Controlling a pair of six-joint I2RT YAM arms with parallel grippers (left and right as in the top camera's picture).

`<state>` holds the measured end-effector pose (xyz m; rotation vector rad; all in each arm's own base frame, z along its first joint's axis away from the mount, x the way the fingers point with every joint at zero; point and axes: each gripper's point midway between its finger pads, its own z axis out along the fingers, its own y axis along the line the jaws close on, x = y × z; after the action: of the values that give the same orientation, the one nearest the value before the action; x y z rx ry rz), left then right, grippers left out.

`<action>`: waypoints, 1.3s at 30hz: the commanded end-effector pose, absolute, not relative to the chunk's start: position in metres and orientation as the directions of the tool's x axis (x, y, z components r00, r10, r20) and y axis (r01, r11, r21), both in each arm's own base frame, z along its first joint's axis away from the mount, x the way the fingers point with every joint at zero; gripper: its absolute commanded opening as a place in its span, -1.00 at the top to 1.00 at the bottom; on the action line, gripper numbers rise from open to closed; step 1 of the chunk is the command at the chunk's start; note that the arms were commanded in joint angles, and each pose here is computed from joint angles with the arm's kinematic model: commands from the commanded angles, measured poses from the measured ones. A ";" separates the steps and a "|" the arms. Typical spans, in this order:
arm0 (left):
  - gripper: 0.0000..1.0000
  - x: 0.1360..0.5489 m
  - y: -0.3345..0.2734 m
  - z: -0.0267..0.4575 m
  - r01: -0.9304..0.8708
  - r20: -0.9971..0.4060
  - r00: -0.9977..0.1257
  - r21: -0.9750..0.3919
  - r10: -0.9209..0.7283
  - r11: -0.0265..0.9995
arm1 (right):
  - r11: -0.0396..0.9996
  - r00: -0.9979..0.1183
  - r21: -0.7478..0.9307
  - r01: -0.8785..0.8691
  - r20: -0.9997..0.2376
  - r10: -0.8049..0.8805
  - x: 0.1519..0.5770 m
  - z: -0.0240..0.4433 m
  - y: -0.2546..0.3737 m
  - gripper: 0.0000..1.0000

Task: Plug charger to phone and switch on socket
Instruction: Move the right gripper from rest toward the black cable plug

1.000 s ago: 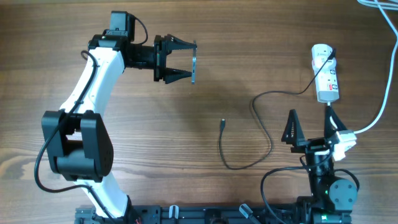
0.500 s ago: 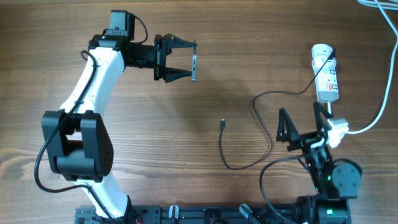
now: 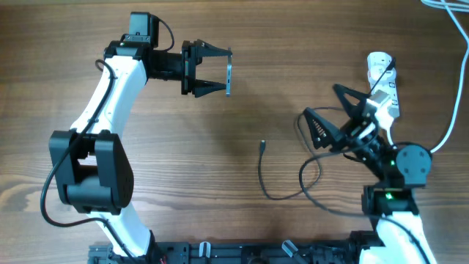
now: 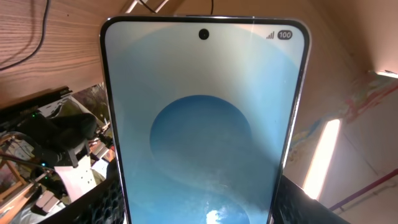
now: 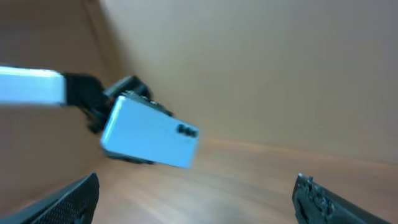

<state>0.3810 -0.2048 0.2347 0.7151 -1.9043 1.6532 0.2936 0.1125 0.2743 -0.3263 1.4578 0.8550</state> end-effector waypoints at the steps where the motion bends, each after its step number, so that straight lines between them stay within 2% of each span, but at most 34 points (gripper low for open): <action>1: -0.26 0.379 -0.203 0.258 -0.645 0.646 -0.763 -0.758 -0.030 0.097 | 0.501 -0.335 0.497 -0.709 -0.861 0.382 0.291 0.261 0.130 -0.99; 6: -0.25 0.379 -0.203 0.258 -0.646 0.646 -0.763 -0.757 -0.030 0.097 | 0.461 -0.422 0.548 -0.698 -0.835 0.354 0.296 0.236 0.136 -0.99; 11: -0.25 0.379 -0.203 0.258 -0.645 0.646 -0.763 -0.758 -0.030 0.097 | 0.465 -0.453 0.575 -0.673 -0.818 0.355 0.301 0.228 0.135 -0.99; 17: -0.25 0.379 -0.203 0.258 -0.645 0.646 -0.763 -0.758 -0.030 0.097 | 0.522 -0.541 0.611 -0.595 -0.785 0.302 0.315 0.213 0.133 -1.00; 23: -0.25 0.379 -0.203 0.258 -0.646 0.646 -0.763 -0.757 -0.030 0.097 | 0.727 -0.635 0.574 -0.378 -0.732 0.248 0.337 0.189 0.111 -1.00; 27: -0.24 0.379 -0.203 0.258 -0.645 0.646 -0.763 -0.758 -0.030 0.097 | 0.901 -0.699 0.390 -0.190 -0.698 0.155 0.339 0.177 0.090 -0.99; 30: -0.24 0.379 -0.203 0.258 -0.645 0.646 -0.763 -0.758 -0.030 0.098 | 0.956 -0.755 0.281 -0.081 -0.643 0.125 0.330 0.180 0.077 -0.99; 34: -0.24 0.379 -0.203 0.258 -0.645 0.646 -0.763 -0.758 -0.030 0.098 | 0.955 -0.775 0.282 -0.090 -0.622 0.111 0.330 0.200 0.082 -1.00; 39: -0.22 0.379 -0.203 0.258 -0.646 0.646 -0.763 -0.757 -0.030 0.097 | 0.859 -0.762 0.476 -0.191 -0.624 0.176 0.334 0.226 0.119 -0.99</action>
<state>0.3811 -0.2047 0.2347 0.7167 -1.9037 1.6521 0.3327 0.0989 0.2107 -0.0034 2.3696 0.5321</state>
